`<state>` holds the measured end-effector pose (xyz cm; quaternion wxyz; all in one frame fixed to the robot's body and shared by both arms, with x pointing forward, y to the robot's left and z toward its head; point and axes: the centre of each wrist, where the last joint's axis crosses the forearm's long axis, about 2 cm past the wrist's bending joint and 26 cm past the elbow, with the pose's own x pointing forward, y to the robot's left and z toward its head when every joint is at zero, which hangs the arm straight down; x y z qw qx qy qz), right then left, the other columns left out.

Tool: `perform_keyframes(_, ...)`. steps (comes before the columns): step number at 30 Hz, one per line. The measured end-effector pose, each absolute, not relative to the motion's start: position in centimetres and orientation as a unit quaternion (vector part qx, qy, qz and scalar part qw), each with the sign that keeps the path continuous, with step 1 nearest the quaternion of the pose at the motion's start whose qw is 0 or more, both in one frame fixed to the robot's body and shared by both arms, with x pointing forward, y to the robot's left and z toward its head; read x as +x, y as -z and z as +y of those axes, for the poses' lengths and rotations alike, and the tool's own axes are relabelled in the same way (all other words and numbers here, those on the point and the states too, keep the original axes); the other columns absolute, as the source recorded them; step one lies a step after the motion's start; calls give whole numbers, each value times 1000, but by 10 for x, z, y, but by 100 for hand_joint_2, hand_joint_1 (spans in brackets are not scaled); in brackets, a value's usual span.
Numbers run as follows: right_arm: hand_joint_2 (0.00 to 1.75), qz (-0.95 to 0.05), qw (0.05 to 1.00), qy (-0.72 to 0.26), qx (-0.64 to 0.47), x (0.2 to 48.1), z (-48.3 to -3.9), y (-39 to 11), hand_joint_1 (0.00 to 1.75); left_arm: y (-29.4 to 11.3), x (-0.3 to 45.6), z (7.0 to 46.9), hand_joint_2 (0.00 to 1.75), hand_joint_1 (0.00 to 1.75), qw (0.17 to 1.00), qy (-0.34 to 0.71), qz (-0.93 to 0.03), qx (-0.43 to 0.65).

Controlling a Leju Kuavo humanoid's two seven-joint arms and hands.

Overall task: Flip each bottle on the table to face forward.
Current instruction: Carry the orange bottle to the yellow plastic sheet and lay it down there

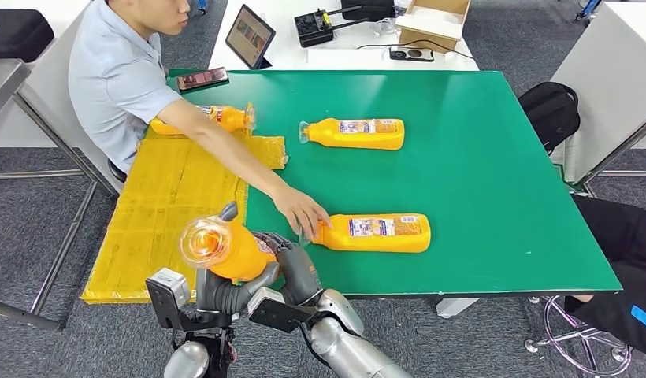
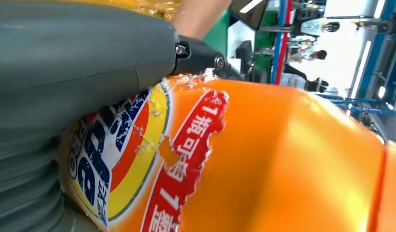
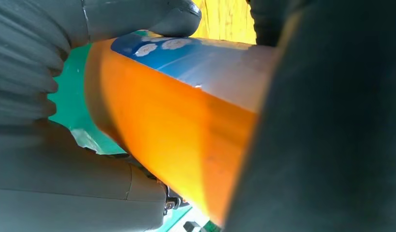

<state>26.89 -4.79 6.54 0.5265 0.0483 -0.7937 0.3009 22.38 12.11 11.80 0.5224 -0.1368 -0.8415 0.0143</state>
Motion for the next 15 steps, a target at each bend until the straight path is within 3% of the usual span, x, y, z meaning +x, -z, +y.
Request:
perform_keyframes(1, 175, -793, 527, -303, 48, 269, -47, -66, 140, -118, 224, 121, 175, 175, 521, -9, -843, -132)
perform_keyframes(3, 175, -791, 526, -311, 44, 271, -46, -68, 53, -118, 224, 121, 175, 175, 521, -3, -844, -128)
perform_keyframes(4, 131, -790, 524, -315, 41, 271, -46, -69, 9, -118, 224, 122, 175, 175, 523, -3, -842, -131)
perform_keyframes(5, 87, -791, 522, -318, 38, 271, -46, -69, 0, -118, 225, 122, 175, 175, 527, -6, -839, -139)
perform_keyframes(7, 0, -796, 513, -321, 30, 271, -47, -68, 0, -118, 227, 124, 175, 175, 538, -22, -825, -173)
perform_keyframes(11, 0, -832, 461, -307, -17, 270, -51, -68, 0, -117, 237, 131, 175, 175, 563, -65, -771, -291)
perform_keyframes(15, 0, -852, 433, -289, -53, 267, -52, -71, 0, -114, 253, 140, 175, 175, 572, -83, -748, -326)
